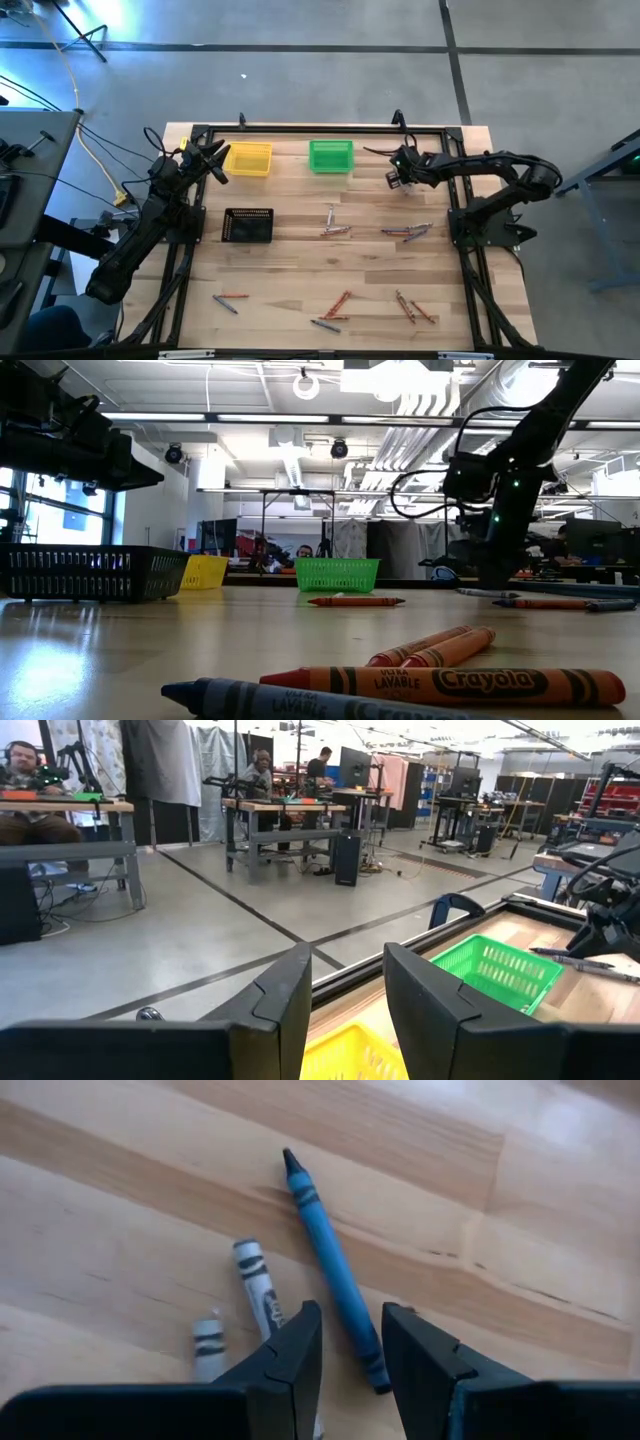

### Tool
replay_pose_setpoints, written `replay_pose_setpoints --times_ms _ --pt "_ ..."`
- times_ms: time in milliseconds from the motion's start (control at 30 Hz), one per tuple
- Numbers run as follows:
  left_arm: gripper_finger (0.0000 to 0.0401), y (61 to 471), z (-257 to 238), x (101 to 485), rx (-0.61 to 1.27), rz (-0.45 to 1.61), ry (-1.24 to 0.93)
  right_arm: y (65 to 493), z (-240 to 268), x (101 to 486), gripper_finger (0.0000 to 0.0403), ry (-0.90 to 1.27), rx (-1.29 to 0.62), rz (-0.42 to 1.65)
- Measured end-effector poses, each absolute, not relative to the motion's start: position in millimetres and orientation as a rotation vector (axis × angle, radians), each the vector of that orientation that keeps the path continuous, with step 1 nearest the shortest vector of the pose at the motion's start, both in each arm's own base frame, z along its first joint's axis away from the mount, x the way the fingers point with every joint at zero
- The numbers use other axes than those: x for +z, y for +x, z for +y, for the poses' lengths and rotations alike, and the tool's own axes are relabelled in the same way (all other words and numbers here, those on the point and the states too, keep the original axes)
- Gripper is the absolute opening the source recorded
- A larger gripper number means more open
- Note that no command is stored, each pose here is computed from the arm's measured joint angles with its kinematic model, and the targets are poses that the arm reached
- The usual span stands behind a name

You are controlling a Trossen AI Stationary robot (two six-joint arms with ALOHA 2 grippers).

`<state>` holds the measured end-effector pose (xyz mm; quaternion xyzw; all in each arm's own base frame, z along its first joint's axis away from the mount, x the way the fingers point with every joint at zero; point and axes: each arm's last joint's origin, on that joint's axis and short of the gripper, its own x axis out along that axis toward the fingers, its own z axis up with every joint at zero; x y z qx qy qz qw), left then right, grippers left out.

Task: Sort crayons
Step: Put the blue crayon into the yellow bin

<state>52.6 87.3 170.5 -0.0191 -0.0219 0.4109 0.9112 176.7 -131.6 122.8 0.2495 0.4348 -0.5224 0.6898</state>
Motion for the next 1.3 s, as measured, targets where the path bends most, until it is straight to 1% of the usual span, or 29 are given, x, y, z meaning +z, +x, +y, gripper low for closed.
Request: replay_pose_setpoints --times_ms 233,333,433,600,633,800,1000,1167,1300 --pt "0.0117 52.6 87.3 170.5 0.847 -0.045 -0.039 177.6 -132.2 123.0 0.0100 0.562 -1.170 0.955" --pt "0.0117 52.6 87.3 170.5 0.847 -0.045 -0.039 177.9 -132.4 123.2 0.0092 0.563 -1.169 0.950" --pt "0.0117 52.6 87.3 170.5 0.847 -0.045 -0.039 178.4 -132.0 123.0 0.0070 0.578 -1.150 0.952" --pt "0.0117 52.6 87.3 170.5 0.847 -0.045 -0.039 179.6 -132.0 123.2 0.0014 0.576 -1.114 0.956" --pt "0.0117 52.6 87.3 170.5 0.847 -0.045 -0.039 180.2 -132.5 123.7 0.0008 0.574 -1.113 0.949" --pt "0.0117 52.6 87.3 170.5 0.847 -0.045 -0.040 181.5 -137.8 125.7 0.0007 0.568 -1.102 0.909" --pt "0.0117 52.6 87.3 170.5 0.847 -0.045 -0.039 183.2 -148.8 130.1 0.0002 0.574 -1.098 0.812" --pt "0.0117 52.6 87.3 170.5 0.848 -0.045 -0.039 187.1 -155.3 134.5 0.0000 0.601 -1.048 0.725" --pt "0.0117 52.6 87.3 170.5 0.847 -0.045 -0.039 187.0 -155.8 134.6 0.0000 0.606 -1.039 0.723"
